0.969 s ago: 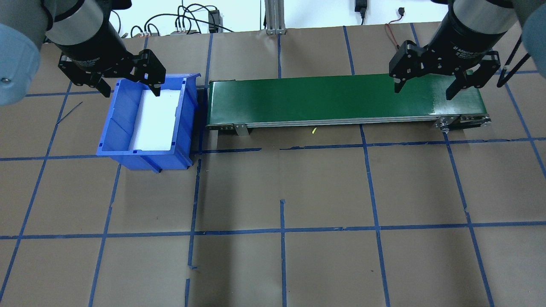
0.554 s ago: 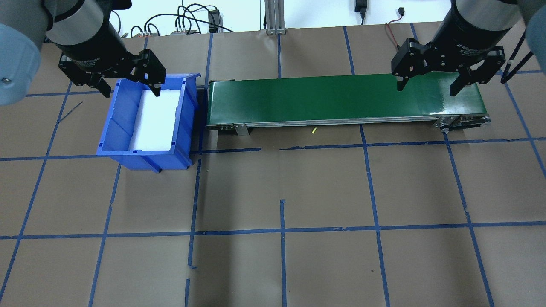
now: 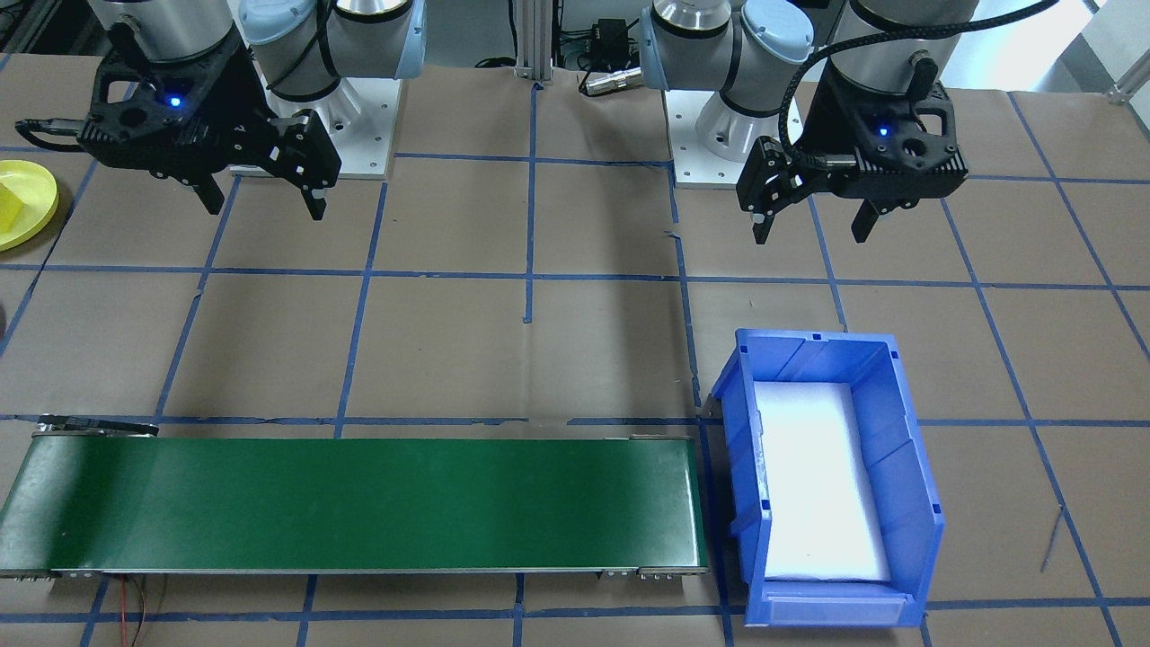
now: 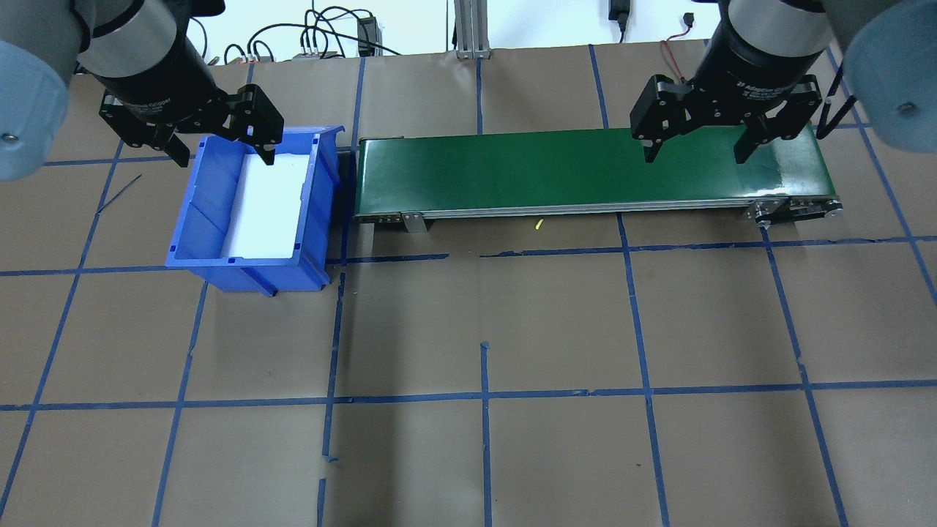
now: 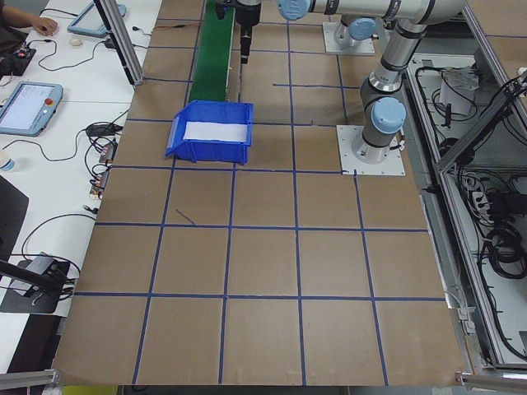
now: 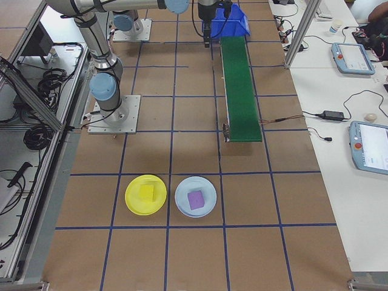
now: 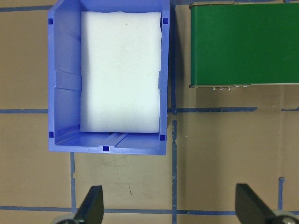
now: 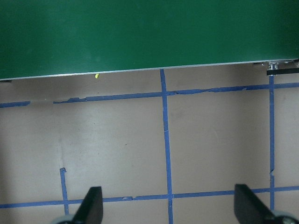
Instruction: Move block left to right into plate
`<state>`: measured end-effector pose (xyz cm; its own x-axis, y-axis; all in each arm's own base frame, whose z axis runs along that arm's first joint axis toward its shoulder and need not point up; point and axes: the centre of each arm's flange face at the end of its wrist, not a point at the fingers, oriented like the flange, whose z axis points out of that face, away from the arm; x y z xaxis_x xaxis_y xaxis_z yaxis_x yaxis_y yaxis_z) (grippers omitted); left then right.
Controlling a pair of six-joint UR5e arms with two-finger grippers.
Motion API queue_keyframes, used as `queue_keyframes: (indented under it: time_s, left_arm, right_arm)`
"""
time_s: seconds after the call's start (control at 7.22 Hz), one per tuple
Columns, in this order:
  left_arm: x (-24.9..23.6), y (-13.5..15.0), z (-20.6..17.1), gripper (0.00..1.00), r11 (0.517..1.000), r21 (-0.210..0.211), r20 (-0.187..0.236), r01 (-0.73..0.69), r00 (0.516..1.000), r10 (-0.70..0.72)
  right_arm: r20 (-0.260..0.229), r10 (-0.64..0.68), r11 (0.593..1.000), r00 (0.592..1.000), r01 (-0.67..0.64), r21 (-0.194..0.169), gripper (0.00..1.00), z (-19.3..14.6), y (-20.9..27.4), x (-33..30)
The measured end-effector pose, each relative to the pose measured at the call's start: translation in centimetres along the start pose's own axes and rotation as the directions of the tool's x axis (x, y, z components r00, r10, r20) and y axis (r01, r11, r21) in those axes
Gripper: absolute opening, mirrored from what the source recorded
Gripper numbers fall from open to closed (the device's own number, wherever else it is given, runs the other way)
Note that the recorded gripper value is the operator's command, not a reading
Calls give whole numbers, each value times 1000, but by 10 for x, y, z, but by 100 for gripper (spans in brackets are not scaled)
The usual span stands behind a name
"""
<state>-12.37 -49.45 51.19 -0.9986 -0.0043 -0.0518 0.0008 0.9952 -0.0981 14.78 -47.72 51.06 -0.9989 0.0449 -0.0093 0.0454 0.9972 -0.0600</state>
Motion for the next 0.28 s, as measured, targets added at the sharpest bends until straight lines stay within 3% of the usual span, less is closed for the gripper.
queue_keyframes:
  time_s: [0.28]
  left_arm:
    - [0, 0, 0, 100, 1000, 0, 0, 0, 1000, 0]
  right_arm:
    - [2, -14, 1000, 1000, 14, -13, 100, 6, 0, -6]
